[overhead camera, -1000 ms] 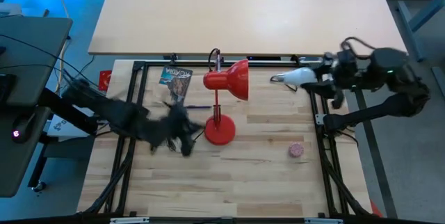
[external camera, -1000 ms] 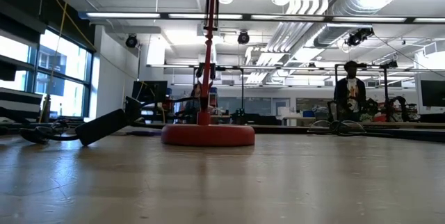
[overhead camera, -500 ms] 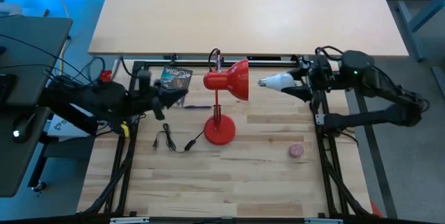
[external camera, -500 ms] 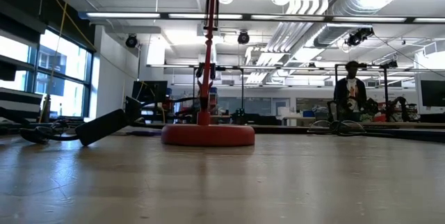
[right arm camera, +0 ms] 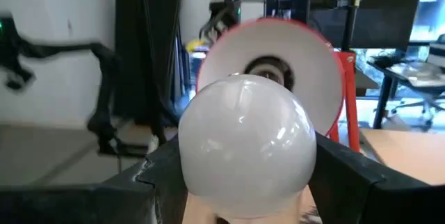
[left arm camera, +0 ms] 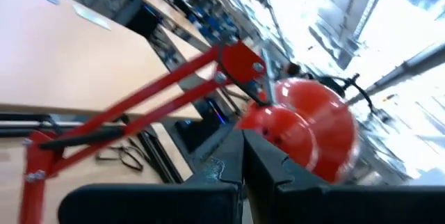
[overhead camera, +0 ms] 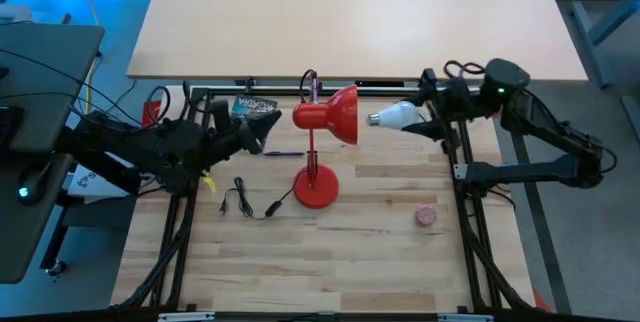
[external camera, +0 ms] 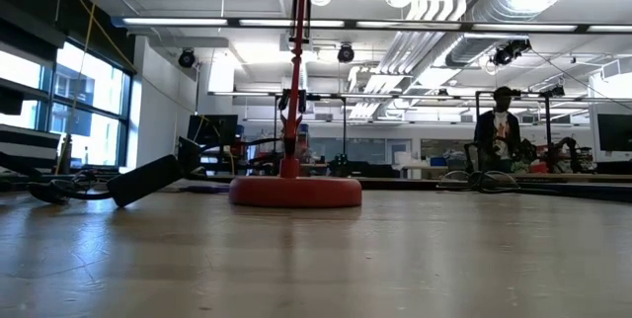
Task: Screw lightbulb
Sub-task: Insert the lightbulb on the lamp
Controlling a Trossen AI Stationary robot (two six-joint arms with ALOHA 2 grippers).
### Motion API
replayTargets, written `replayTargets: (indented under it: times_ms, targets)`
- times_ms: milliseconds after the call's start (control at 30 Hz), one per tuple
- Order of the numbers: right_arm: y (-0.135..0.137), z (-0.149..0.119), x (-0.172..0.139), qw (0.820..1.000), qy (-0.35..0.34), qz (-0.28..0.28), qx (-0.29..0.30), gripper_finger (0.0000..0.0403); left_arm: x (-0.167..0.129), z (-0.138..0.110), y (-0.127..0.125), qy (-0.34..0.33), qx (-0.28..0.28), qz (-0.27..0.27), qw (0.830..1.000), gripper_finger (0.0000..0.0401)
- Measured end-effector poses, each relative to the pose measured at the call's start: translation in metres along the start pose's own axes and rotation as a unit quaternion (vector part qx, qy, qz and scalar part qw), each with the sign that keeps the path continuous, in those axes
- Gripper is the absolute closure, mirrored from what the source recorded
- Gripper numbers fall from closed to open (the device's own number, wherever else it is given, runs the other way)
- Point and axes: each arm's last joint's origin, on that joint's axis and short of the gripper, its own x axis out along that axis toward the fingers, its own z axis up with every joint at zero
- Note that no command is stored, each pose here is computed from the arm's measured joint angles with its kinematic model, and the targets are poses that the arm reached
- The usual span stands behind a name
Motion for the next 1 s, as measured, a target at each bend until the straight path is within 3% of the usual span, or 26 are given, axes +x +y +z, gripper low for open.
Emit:
replayTargets:
  times_ms: [133,433,1000]
  targets:
    - [-0.007,-0.003,0.008,0.998,0.005,-0.038,-0.043,0.0174,0.002,0.003,0.002,-0.015,0.000,0.016,1.000,0.0401]
    - [-0.001,-0.002,0.019,0.986,0.005,-0.068,-0.153,0.0174,0.005,0.005,0.005,-0.027,-0.016,0.026,0.999,0.0401]
    - [0.011,0.012,0.055,0.961,0.058,-0.077,-0.260,0.0174,0.004,0.000,0.010,-0.019,-0.027,0.049,0.998,0.0401]
